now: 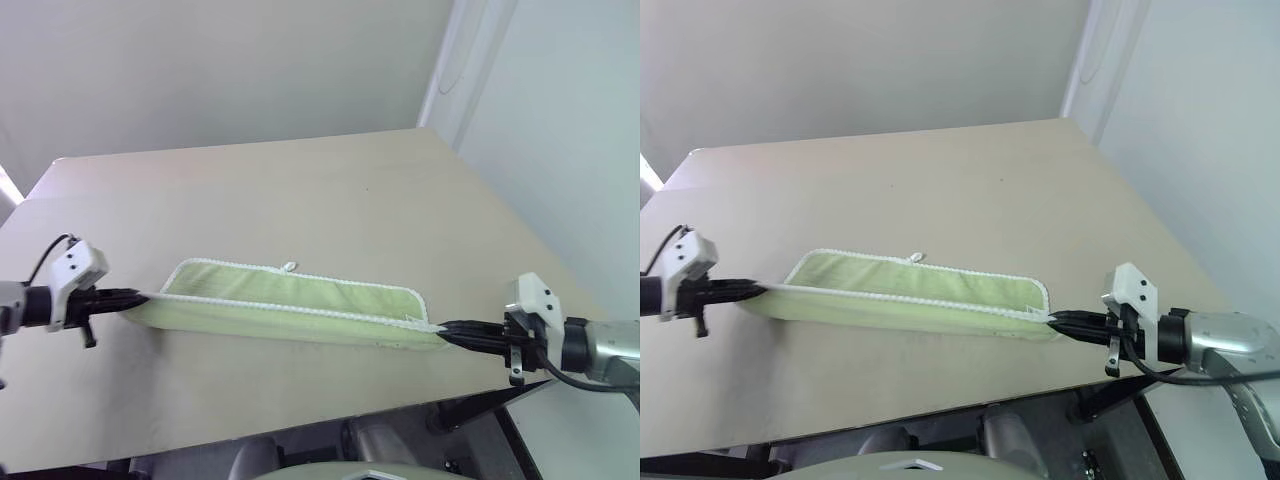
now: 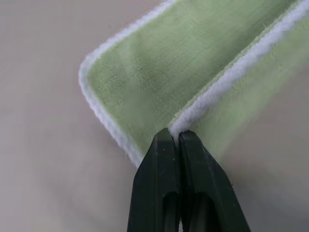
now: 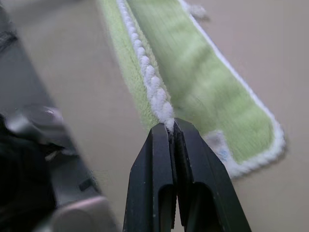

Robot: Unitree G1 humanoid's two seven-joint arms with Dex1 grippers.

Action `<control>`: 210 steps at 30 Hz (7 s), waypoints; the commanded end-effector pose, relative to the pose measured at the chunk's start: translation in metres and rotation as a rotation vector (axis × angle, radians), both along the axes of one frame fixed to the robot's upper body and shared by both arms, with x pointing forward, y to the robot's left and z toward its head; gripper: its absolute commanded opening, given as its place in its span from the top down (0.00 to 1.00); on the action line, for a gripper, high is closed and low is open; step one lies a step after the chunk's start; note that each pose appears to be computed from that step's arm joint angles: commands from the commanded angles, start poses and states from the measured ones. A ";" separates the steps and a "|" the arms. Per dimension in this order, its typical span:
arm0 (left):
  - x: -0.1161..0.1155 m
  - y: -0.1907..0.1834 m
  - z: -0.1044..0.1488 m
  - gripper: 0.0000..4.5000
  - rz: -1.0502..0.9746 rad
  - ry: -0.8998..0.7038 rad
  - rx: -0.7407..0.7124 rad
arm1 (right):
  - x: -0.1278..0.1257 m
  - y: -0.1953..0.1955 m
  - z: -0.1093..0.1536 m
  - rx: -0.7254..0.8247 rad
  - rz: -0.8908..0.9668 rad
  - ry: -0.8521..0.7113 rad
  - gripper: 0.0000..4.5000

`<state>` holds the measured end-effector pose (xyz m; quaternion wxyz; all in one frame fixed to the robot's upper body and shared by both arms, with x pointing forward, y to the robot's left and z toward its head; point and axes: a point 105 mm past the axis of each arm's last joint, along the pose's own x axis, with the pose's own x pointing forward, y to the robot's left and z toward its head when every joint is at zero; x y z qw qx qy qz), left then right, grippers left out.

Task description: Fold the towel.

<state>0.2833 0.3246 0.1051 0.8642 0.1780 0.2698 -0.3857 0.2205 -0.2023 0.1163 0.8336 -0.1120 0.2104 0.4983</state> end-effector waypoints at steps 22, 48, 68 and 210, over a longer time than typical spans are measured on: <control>0.092 -0.026 -0.023 1.00 0.159 -0.163 0.051 | 0.086 -0.021 -0.033 -0.128 -0.321 -0.091 0.99; 0.089 -0.036 0.040 0.00 0.137 -0.348 -0.218 | 0.063 -0.023 0.033 0.495 -0.555 0.316 0.00; 0.032 -0.101 0.006 0.00 -0.199 -0.182 -0.202 | -0.027 0.035 -0.028 0.835 -0.625 0.870 0.00; 0.018 -0.081 -0.004 0.00 0.267 0.455 -0.499 | 0.091 0.102 -0.010 0.162 -0.283 -0.205 0.07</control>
